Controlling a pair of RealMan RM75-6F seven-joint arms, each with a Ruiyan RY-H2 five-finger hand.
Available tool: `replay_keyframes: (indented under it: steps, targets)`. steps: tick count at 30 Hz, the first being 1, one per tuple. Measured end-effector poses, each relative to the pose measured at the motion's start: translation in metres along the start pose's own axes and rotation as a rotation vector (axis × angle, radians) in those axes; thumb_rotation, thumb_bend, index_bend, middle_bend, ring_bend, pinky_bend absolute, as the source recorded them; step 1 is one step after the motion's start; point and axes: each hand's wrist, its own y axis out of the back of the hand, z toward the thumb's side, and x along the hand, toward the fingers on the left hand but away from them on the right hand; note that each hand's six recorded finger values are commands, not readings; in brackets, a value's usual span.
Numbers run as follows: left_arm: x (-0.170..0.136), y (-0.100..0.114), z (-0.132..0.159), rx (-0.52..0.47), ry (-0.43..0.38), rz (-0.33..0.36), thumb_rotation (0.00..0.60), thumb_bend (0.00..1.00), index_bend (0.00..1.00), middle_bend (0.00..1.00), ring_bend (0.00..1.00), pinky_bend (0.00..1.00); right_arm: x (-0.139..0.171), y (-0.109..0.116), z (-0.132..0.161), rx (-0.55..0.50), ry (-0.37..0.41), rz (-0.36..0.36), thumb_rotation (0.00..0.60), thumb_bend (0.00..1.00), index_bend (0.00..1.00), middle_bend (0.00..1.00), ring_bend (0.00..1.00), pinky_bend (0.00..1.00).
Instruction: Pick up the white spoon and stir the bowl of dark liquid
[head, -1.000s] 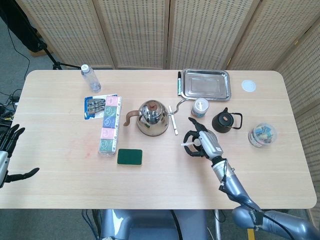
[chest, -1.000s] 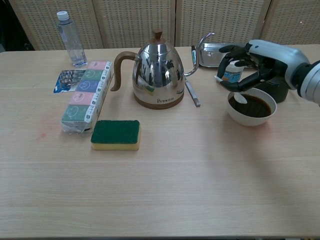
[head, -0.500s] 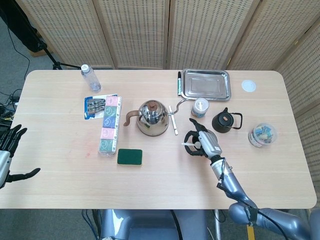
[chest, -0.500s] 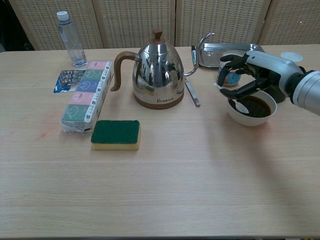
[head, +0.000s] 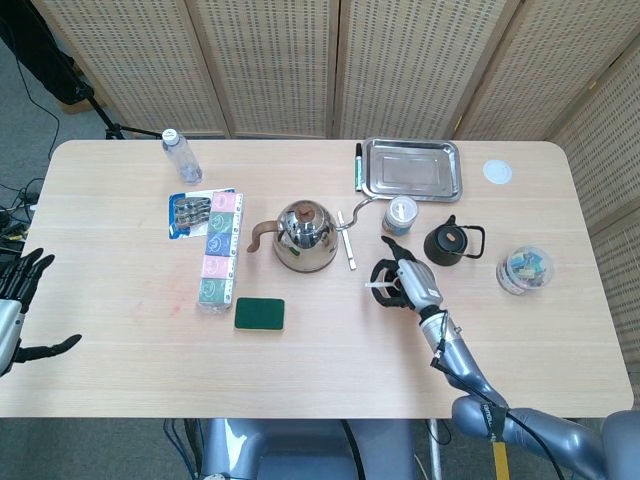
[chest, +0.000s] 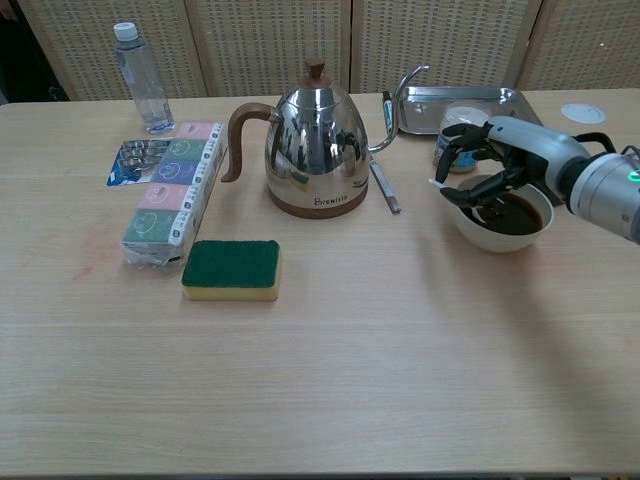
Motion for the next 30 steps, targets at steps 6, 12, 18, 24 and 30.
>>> replay_keyframes:
  steps: [6, 12, 18, 24, 30]
  targets:
    - [0.002, 0.0, -0.001, 0.002, 0.008, 0.0, 0.492, 0.0, 0.0, 0.0, 0.0, 0.0, -0.008, 0.008, -0.002, -0.007, -0.002, -0.022, 0.6, 0.47, 0.58, 0.0, 0.0, 0.0]
    - [0.003, -0.003, 0.001, 0.013, 0.008, -0.006, 0.491, 0.0, 0.0, 0.0, 0.0, 0.0, -0.004, 0.028, -0.008, -0.004, -0.004, -0.054, 0.6, 0.47, 0.58, 0.0, 0.0, 0.0]
    - [0.001, -0.006, 0.005, 0.02, -0.001, -0.015, 0.491, 0.0, 0.0, 0.0, 0.0, 0.0, 0.01, 0.037, -0.018, -0.019, -0.015, -0.064, 0.6, 0.47, 0.58, 0.0, 0.0, 0.0]
    - [0.002, -0.005, 0.003, 0.016, 0.004, -0.013, 0.492, 0.0, 0.0, 0.0, 0.0, 0.0, 0.019, 0.032, -0.018, -0.039, -0.009, -0.049, 0.6, 0.47, 0.58, 0.0, 0.0, 0.0]
    - [0.004, -0.004, 0.001, 0.009, 0.012, -0.014, 0.493, 0.0, 0.0, 0.0, 0.0, 0.0, 0.015, 0.022, -0.007, -0.054, 0.015, -0.027, 0.6, 0.47, 0.58, 0.0, 0.0, 0.0]
